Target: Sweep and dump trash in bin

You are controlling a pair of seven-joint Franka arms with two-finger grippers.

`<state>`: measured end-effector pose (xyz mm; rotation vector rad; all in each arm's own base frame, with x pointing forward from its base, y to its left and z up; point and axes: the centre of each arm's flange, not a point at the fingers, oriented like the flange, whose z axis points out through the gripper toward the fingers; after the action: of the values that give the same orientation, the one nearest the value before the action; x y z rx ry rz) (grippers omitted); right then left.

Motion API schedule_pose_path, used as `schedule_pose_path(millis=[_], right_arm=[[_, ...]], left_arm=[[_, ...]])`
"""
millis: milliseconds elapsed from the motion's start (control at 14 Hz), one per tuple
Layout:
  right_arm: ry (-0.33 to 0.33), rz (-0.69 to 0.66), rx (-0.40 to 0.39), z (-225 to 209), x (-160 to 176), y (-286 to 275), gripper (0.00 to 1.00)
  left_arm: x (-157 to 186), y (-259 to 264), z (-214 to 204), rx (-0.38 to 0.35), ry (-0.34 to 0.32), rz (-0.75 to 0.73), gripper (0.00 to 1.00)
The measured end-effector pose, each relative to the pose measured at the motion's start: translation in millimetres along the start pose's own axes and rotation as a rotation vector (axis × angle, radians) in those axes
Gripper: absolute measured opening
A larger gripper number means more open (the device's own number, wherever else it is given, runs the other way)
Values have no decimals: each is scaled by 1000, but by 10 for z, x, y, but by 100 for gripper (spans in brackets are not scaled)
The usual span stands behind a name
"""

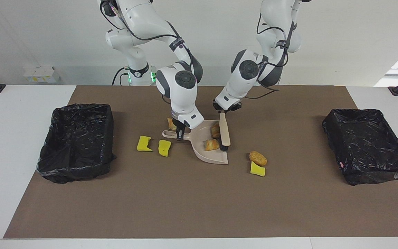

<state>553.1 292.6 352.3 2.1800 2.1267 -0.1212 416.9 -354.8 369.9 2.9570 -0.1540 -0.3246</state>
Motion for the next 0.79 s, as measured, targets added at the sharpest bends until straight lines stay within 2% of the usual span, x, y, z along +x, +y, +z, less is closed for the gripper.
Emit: schedule_pose_path(millis=[287,501,573,788], right_arm=[[0,2,0,1,-1,0,33],[0,2,0,1,-1,0,33],[0,2,0,1,-1,0,33],[-2,2,1,3,-3,-1,33]], left_arm=[[144,-74,-312,-32,52,-21,26],[454,-645,-784,-60,85,-35,26],[551,-846,-926,-47,104,0,26],[762,-1293,-1157,72,156,126,26]])
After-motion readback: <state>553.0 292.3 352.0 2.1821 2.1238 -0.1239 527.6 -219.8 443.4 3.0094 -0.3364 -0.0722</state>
